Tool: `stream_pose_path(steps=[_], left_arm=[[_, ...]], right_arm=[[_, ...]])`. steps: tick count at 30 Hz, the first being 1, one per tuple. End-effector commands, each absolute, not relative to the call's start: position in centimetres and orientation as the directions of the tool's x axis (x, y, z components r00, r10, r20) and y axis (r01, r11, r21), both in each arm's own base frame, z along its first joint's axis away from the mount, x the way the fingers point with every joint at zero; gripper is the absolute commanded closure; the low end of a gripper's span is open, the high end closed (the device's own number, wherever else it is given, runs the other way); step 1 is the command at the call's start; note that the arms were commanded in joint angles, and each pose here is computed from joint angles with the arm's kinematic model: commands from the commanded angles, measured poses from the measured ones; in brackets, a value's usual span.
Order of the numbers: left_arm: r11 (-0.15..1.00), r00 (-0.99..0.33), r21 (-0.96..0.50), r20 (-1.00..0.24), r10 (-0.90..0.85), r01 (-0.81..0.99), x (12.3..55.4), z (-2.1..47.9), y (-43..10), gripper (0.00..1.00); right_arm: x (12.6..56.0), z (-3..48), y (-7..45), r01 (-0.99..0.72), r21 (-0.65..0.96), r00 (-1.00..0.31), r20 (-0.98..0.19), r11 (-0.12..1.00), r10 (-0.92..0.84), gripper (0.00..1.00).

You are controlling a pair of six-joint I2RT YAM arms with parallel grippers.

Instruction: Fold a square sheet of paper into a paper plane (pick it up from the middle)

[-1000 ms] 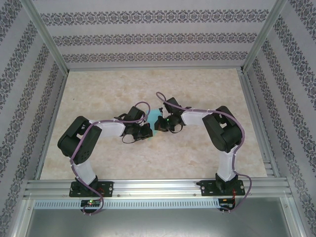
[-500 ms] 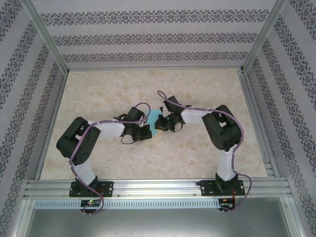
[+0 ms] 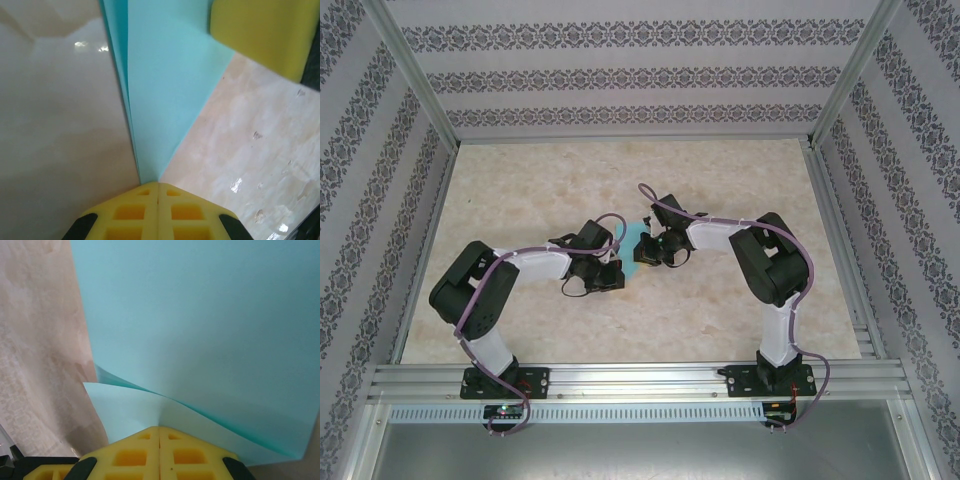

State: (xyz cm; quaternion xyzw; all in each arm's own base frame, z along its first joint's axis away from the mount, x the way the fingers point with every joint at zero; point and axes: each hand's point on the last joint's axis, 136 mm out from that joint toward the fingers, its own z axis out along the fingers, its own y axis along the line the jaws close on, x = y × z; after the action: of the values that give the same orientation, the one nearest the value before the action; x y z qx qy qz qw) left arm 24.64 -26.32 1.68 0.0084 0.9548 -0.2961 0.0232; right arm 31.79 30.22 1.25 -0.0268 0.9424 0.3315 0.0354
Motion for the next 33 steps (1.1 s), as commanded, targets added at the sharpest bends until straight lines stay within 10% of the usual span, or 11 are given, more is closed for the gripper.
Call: stream_pose_path(steps=[1, 10, 33], left_arm=[[0.879, -0.996, -0.476, 0.07, 0.056, 0.016, 20.7, 0.3, -24.3, 0.97], [0.772, -0.974, -0.629, -0.216, -0.063, 0.09, 27.0, 7.0, -28.0, 0.96], [0.877, -0.952, -0.48, -0.254, -0.173, -0.031, 31.8, 2.7, -26.4, 0.96]], right_arm=[[31.7, -1.4, 27.7, -0.013, 0.521, -0.999, -0.046, 0.853, 0.013, 0.94], [33.9, 5.4, 30.4, -0.126, 0.643, -0.975, -0.219, 0.756, 0.024, 0.93], [35.7, 3.6, 25.8, 0.02, 0.639, -0.976, -0.153, 0.769, 0.153, 0.64]])
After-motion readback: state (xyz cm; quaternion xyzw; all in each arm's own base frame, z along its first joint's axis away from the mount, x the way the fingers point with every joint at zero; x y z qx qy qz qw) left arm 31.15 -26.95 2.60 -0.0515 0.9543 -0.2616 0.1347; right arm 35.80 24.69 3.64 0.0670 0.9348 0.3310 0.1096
